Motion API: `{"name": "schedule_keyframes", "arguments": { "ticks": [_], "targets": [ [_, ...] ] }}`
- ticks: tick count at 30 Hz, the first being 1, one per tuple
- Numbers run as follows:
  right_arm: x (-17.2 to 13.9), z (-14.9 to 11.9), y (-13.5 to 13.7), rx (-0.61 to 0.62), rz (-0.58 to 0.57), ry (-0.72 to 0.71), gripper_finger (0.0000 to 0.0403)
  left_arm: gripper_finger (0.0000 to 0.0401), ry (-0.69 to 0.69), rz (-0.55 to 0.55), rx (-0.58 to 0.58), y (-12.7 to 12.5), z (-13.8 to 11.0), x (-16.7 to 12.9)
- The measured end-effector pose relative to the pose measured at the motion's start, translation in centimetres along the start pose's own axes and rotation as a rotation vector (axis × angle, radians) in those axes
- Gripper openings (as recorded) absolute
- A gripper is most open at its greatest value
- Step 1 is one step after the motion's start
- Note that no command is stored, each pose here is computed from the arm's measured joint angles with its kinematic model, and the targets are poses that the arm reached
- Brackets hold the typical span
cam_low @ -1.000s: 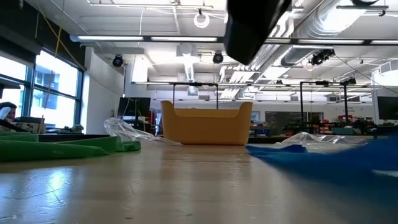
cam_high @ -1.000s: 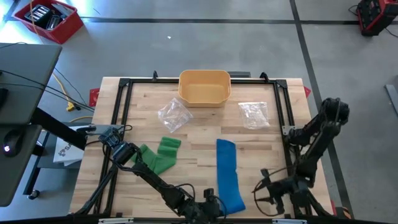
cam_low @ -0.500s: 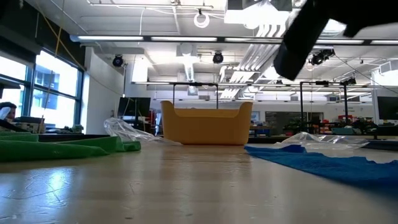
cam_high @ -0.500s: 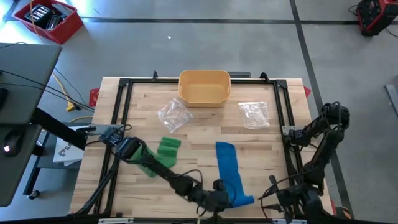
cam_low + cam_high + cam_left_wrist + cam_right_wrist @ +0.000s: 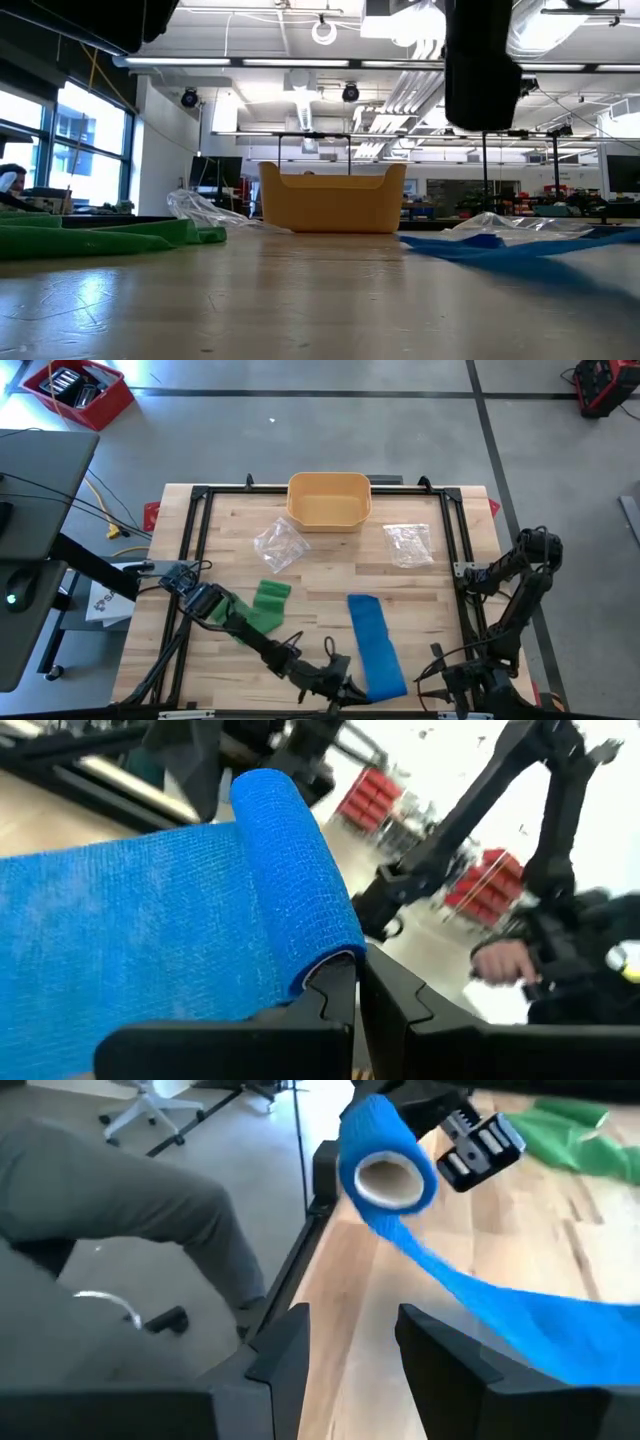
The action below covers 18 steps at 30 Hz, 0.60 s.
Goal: Roll bandage
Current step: Roll the blue bandage
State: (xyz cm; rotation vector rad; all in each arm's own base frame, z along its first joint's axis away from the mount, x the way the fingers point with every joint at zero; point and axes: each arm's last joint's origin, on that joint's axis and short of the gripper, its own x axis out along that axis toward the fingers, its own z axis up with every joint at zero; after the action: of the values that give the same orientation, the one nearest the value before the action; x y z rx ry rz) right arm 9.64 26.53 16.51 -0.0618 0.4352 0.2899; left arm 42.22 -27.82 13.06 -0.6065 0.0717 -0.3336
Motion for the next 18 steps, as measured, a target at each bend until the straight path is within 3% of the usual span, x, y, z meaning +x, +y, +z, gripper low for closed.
{"name": "schedule_keyframes", "arguments": {
  "ticks": [10,18],
  "targets": [
    [1.1,3.2,1.6,-0.155,-0.143,-0.095,0.0144,0.0001,-0.023,-0.026,0.004,-0.3,0.0,-0.2],
    [0.9,3.8,2.0,-0.177,-0.134,-0.060,0.0144,0.0001,-0.020,-0.029,0.007,-0.3,0.1,-0.2]
  ]
}}
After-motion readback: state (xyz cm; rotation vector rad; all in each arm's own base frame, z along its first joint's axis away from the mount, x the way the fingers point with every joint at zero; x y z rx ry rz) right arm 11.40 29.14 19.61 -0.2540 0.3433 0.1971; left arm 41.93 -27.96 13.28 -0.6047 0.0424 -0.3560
